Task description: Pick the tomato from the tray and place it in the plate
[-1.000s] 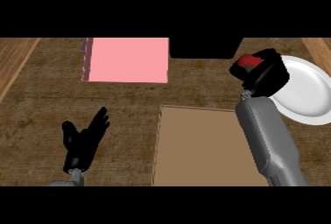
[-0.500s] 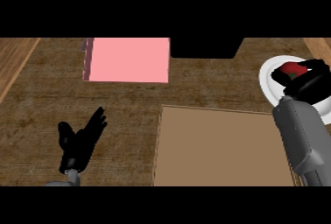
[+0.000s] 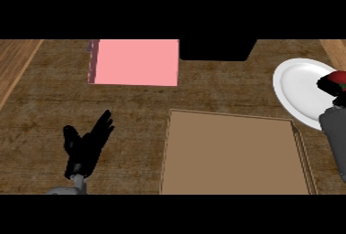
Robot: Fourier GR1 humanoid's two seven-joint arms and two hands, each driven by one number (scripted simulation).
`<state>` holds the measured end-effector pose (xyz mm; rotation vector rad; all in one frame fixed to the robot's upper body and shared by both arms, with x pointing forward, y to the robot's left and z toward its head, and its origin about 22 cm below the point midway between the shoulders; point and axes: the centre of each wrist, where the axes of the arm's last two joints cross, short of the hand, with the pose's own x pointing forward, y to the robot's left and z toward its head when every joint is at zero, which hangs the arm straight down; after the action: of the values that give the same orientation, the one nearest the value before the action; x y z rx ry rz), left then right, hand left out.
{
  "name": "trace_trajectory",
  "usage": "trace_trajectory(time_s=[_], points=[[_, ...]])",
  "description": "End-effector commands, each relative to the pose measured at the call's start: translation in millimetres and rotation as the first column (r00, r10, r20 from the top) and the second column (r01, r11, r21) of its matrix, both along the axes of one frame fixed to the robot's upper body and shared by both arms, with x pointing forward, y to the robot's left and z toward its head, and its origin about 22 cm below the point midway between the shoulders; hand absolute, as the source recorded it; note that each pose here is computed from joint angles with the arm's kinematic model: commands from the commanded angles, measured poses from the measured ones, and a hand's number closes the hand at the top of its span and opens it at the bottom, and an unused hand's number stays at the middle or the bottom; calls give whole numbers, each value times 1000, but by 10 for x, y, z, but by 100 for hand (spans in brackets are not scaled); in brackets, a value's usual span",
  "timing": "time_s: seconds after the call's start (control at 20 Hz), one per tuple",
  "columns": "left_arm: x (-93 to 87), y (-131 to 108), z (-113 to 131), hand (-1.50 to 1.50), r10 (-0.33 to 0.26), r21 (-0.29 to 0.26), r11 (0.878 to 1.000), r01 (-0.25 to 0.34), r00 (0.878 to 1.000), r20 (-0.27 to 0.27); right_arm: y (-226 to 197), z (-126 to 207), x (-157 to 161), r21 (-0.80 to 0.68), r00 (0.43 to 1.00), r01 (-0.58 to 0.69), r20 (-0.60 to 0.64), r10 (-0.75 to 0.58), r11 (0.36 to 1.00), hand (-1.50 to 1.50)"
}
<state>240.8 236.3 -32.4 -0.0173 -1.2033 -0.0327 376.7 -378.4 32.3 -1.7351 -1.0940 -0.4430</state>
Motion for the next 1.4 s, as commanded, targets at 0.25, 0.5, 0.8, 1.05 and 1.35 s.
trace_trajectory(time_s=[0.25, 0.5, 0.8, 1.05, 1.35], points=[[-6, -132, 29, 0, -15, -10, 1000, 15, 1000, 19, -474, -91, -206, 291, 961, -52, -245, 127, 955, -150], [6, -19, 30, 0, -17, -5, 1000, 17, 1000, 18, -461, -86, -201, 281, 973, -177, -96, 211, 943, -150], [-4, -24, -21, 0, 13, 4, 1000, -13, 1000, -9, -615, -6, -318, 189, 967, -228, 162, 198, 955, -150], [20, -69, -9, 0, 4, 5, 1000, -4, 1000, -9, -885, -14, -488, 250, 941, -232, 300, 153, 940, -150], [-82, -87, -98, 0, 28, 21, 999, -27, 999, -16, -949, -418, -853, 280, 870, -416, 399, 289, 865, -150]])
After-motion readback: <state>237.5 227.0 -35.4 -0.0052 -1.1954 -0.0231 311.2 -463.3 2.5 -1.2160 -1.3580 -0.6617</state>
